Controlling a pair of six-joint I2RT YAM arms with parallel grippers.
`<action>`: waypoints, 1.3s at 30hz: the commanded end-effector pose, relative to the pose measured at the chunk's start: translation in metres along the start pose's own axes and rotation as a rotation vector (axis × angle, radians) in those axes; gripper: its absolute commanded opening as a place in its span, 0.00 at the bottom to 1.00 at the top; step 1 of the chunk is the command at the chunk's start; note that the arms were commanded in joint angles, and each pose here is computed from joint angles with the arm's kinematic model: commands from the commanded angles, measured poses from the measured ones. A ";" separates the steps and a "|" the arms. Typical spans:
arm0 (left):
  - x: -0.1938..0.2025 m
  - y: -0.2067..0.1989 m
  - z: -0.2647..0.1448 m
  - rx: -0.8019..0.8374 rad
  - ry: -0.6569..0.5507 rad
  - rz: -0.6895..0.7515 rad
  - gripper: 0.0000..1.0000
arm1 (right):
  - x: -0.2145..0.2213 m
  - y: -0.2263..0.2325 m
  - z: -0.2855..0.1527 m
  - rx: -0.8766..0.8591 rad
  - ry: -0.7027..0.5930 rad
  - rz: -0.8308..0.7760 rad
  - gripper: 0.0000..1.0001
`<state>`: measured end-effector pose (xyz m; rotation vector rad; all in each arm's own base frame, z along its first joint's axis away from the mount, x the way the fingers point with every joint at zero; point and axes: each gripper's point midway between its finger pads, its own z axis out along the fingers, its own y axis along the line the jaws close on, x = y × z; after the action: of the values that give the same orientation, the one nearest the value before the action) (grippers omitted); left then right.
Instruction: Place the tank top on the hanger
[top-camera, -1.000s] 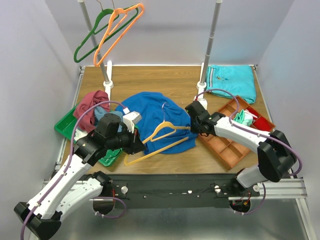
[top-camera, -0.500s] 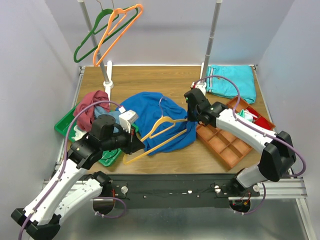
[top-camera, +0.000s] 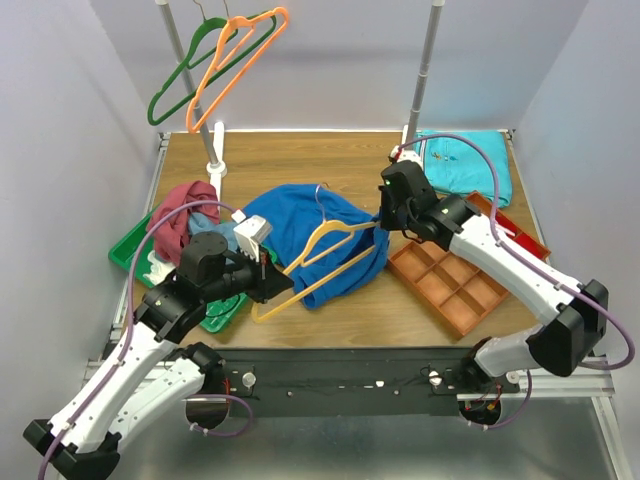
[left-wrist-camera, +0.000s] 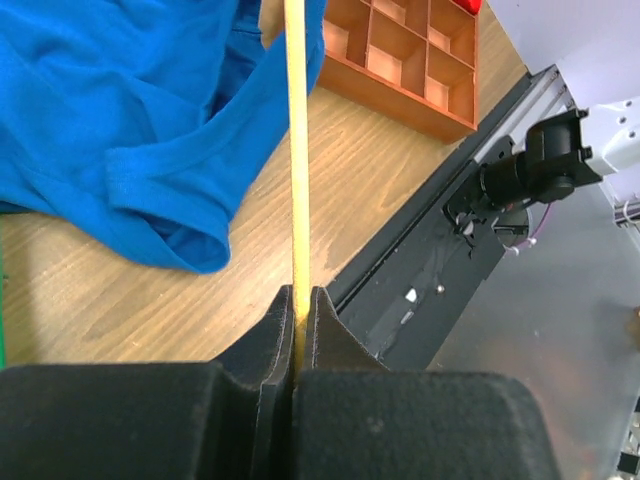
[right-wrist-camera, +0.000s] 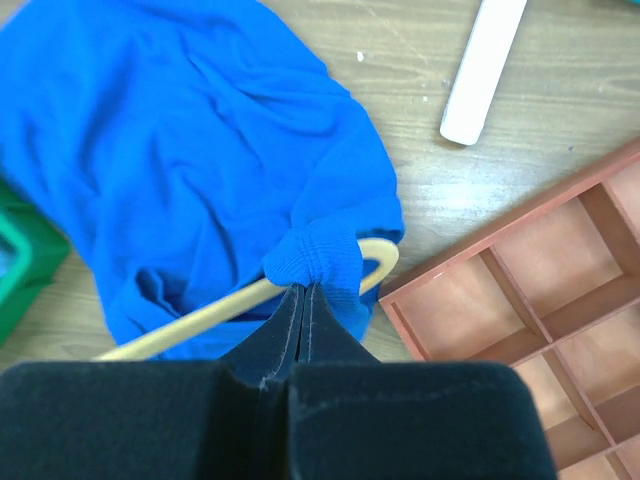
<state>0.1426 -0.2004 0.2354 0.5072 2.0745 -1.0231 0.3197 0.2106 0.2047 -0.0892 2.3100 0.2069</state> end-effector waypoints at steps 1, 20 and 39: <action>-0.014 -0.006 0.006 0.036 -0.064 0.022 0.00 | -0.016 0.003 -0.029 -0.046 -0.038 0.003 0.01; -0.021 -0.019 0.048 0.059 -0.136 0.030 0.00 | -0.009 -0.009 -0.031 0.003 -0.033 0.009 0.01; -0.025 -0.017 0.120 -0.015 -0.282 0.092 0.00 | 0.017 -0.041 -0.041 0.097 -0.029 0.031 0.01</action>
<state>0.1874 -0.2921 0.1958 0.4589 1.9506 -0.9218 0.2910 0.1786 0.2193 -0.0423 2.2893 0.1770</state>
